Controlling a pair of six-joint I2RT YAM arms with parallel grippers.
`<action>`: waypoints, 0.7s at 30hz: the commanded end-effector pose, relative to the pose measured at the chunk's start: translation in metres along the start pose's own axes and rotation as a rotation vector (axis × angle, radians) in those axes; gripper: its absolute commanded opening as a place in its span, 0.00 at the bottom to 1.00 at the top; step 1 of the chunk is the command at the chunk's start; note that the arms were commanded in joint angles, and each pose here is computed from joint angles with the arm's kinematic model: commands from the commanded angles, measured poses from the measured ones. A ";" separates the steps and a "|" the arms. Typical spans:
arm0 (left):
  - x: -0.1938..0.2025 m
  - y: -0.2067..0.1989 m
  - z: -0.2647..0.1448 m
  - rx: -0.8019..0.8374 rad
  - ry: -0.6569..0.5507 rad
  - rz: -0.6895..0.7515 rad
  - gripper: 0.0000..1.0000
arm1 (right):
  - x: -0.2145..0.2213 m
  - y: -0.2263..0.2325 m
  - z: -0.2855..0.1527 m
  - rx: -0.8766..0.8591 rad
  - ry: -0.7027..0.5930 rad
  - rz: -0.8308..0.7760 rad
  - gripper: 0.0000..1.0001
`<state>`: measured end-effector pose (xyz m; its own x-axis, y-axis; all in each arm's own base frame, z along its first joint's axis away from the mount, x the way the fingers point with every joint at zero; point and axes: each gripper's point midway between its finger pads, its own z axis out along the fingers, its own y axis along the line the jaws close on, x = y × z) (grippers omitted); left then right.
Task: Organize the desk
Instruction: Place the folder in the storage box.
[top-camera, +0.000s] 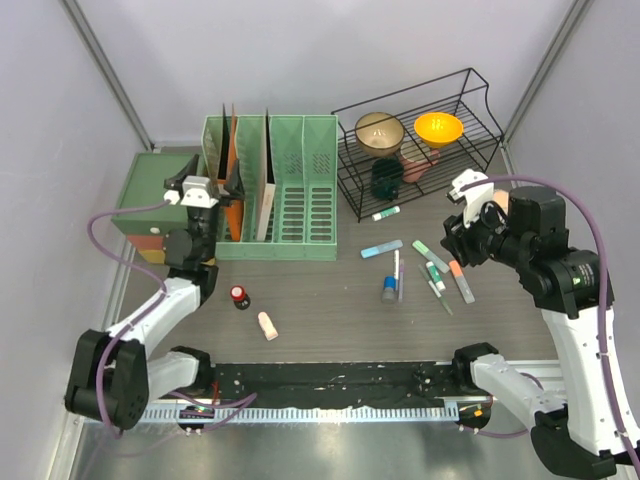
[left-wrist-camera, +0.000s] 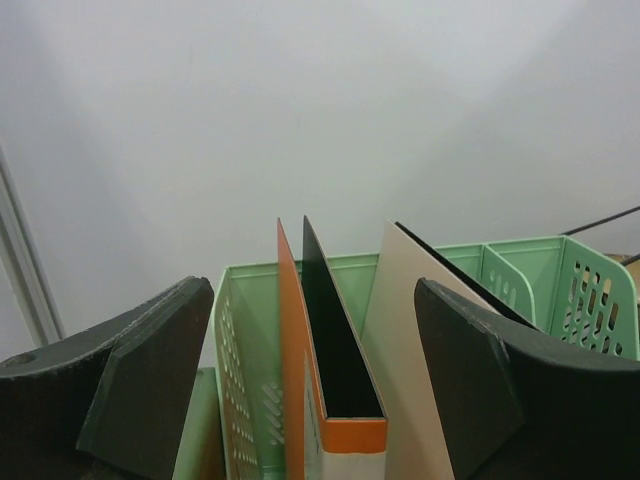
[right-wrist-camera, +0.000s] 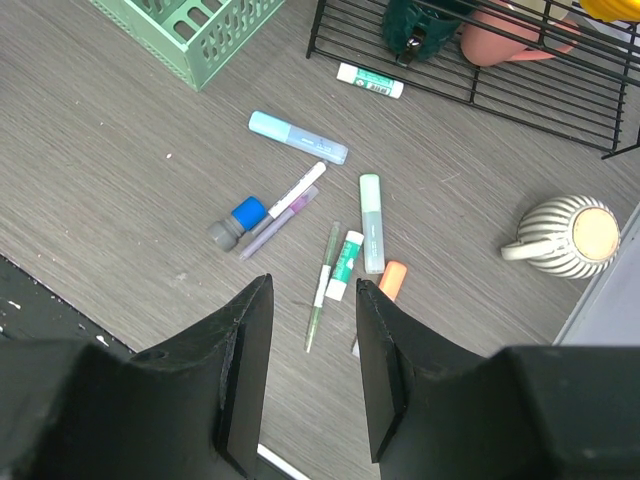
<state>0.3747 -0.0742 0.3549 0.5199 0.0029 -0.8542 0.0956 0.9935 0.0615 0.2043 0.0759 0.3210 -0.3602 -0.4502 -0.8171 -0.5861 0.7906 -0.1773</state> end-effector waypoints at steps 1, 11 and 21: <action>-0.059 0.014 0.006 -0.042 -0.106 0.019 0.90 | -0.006 -0.001 -0.002 0.006 -0.036 -0.020 0.43; -0.087 0.033 0.007 -0.096 0.080 0.065 1.00 | -0.009 -0.009 0.012 0.021 -0.019 0.009 0.45; -0.121 0.012 -0.007 0.094 0.248 0.085 1.00 | 0.002 -0.028 0.042 0.093 0.046 0.055 0.80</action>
<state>0.3267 -0.0500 0.4540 0.4019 0.0852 -0.9117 0.0385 0.9932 0.1098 0.2347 0.0750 0.2983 -0.4332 -0.4499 -0.7810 -0.5531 0.8168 -0.1638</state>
